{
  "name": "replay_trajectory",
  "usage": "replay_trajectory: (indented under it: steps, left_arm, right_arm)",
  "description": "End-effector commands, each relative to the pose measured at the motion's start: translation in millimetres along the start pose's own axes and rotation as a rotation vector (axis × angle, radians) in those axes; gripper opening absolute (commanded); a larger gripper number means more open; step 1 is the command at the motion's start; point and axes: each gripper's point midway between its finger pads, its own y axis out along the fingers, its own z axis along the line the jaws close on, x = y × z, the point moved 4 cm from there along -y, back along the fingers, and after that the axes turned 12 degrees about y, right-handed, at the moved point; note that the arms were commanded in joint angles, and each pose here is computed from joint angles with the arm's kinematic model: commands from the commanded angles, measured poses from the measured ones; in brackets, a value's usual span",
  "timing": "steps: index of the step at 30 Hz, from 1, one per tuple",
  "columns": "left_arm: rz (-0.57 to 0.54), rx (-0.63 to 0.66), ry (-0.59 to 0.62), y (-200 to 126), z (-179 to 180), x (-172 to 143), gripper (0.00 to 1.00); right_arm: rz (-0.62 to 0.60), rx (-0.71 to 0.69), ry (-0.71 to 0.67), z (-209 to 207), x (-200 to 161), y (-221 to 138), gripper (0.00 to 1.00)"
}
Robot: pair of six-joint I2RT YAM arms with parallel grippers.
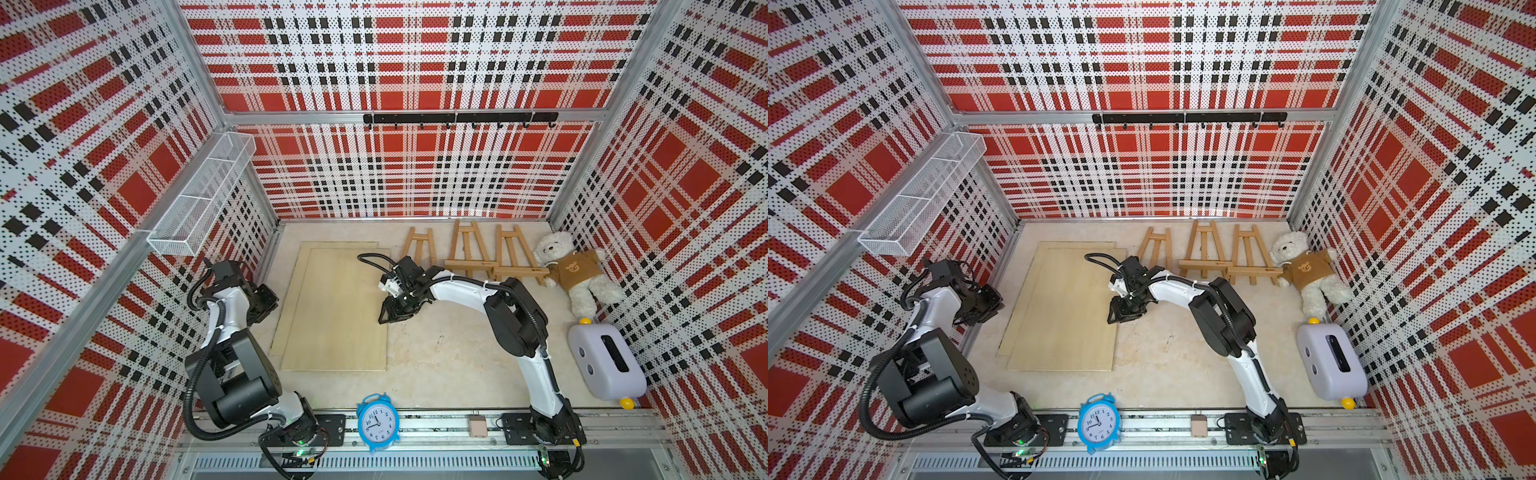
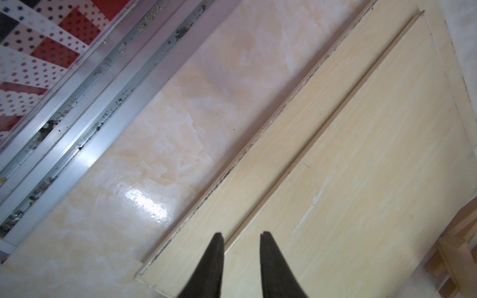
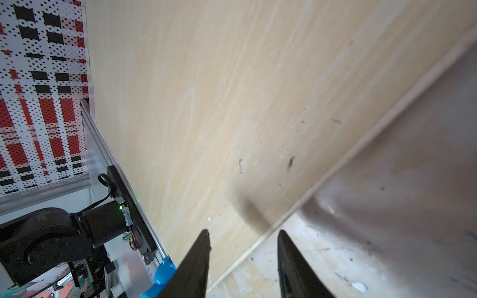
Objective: Disassemble the easel
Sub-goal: Adjust the drawing board.
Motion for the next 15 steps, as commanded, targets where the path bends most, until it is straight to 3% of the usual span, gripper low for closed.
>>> replay_trajectory:
  steps: [1,15]
  left_arm:
    - [0.009,-0.02,0.018,4,-2,1,0.29]
    - [0.077,-0.036,0.019,33,-1,-9,0.27]
  right_arm:
    - [-0.004,0.027,0.006,1,7,8,0.45]
    - [-0.031,0.075,-0.003,13,19,9,0.35]
